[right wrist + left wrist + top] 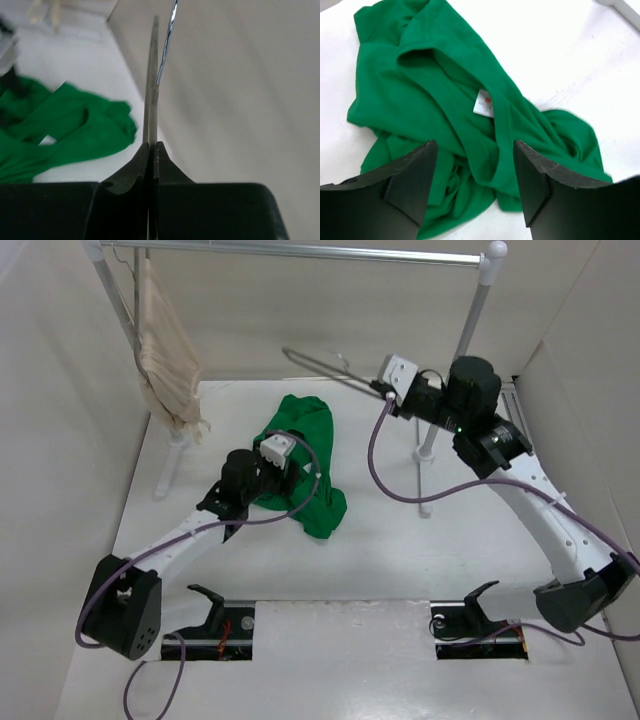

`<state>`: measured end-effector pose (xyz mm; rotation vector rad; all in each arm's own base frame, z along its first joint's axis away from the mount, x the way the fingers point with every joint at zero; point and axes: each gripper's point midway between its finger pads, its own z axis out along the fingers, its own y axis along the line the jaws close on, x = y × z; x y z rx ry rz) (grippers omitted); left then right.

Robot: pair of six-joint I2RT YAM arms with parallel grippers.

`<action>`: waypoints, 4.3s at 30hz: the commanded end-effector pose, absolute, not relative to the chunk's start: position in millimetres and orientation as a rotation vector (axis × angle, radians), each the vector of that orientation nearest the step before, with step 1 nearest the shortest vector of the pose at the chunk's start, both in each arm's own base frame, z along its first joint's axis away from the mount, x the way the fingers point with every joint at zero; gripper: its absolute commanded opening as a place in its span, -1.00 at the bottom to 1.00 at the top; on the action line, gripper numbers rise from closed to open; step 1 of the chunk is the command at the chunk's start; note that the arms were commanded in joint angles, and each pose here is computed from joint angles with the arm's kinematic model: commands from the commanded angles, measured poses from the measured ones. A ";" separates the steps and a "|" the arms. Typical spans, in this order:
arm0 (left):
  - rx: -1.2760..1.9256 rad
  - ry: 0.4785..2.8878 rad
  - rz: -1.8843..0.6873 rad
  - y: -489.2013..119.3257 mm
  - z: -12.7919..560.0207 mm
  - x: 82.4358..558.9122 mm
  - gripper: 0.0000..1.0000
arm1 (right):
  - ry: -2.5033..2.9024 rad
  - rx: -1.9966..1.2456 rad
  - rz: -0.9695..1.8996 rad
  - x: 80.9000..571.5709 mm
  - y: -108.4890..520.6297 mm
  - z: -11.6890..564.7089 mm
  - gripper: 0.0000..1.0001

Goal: Place the t-shirt on the hanger
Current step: Place tshirt on hanger

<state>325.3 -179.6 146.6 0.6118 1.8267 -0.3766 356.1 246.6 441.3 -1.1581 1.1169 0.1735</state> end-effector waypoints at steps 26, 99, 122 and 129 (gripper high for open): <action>0.909 2.132 -0.322 -186.4 106.9 475.0 0.13 | 1.544 -1.124 0.293 379.9 161.9 251.0 -1.00; 0.838 2.075 -0.060 -196.2 181.8 456.6 -1.00 | 1.447 -1.066 0.288 291.8 279.7 255.1 -1.00; 0.795 2.165 -0.331 -225.1 199.8 432.6 -1.00 | 1.407 -0.656 0.257 326.9 269.7 300.0 -1.00; 0.744 2.142 -0.345 -227.9 222.0 437.5 -1.00 | 1.415 -0.494 0.236 317.4 236.0 321.8 -1.00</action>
